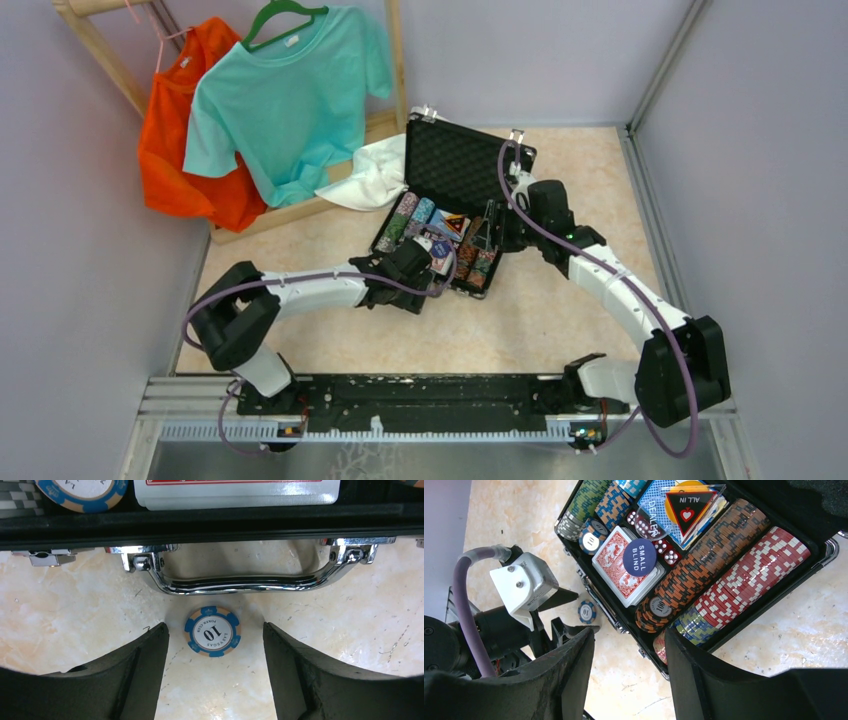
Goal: Pack up texas hold em set
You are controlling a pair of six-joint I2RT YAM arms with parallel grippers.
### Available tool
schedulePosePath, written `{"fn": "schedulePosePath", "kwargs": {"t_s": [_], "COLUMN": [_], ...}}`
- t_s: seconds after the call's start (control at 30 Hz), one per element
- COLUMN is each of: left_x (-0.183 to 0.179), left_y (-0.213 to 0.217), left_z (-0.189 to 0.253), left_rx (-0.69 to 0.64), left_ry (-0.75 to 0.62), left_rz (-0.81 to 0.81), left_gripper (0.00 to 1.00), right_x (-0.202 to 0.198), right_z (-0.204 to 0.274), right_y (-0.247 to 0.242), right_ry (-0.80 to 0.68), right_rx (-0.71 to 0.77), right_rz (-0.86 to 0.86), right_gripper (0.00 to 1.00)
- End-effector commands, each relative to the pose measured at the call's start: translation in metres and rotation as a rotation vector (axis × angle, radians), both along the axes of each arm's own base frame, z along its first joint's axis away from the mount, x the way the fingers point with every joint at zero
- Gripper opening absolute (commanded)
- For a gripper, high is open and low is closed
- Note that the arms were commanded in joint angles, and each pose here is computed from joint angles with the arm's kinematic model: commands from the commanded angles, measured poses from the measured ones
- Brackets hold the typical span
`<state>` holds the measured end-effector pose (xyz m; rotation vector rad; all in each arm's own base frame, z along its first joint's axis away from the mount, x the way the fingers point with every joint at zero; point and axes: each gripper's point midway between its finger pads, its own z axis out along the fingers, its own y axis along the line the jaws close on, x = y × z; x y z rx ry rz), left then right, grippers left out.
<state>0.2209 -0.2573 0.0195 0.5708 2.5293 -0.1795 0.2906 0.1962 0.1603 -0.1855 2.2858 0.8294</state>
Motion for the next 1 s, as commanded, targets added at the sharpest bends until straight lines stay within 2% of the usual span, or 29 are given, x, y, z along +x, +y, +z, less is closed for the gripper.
{"fn": "schedulePosePath", "kwargs": {"t_s": [0.0, 0.5, 0.97], "left_x": [0.000, -0.014, -0.024], "left_y": [-0.008, 0.000, 0.015], "left_z": [-0.008, -0.017, -0.018], "left_rx": [0.000, 0.015, 0.040], "left_ry": [0.018, 0.072, 0.089], "left_rz": [-0.024, -0.033, -0.019], "left_gripper": [0.74, 0.68, 0.69], "right_x": [0.005, 0.005, 0.005], "right_z": [0.010, 0.007, 0.002], "right_y": [0.001, -0.002, -0.001], "right_ry": [-0.049, -0.044, -0.036], "right_rx": [0.011, 0.006, 0.008], "right_rz": [0.011, 0.007, 0.008], "right_gripper": [0.54, 0.54, 0.54]}}
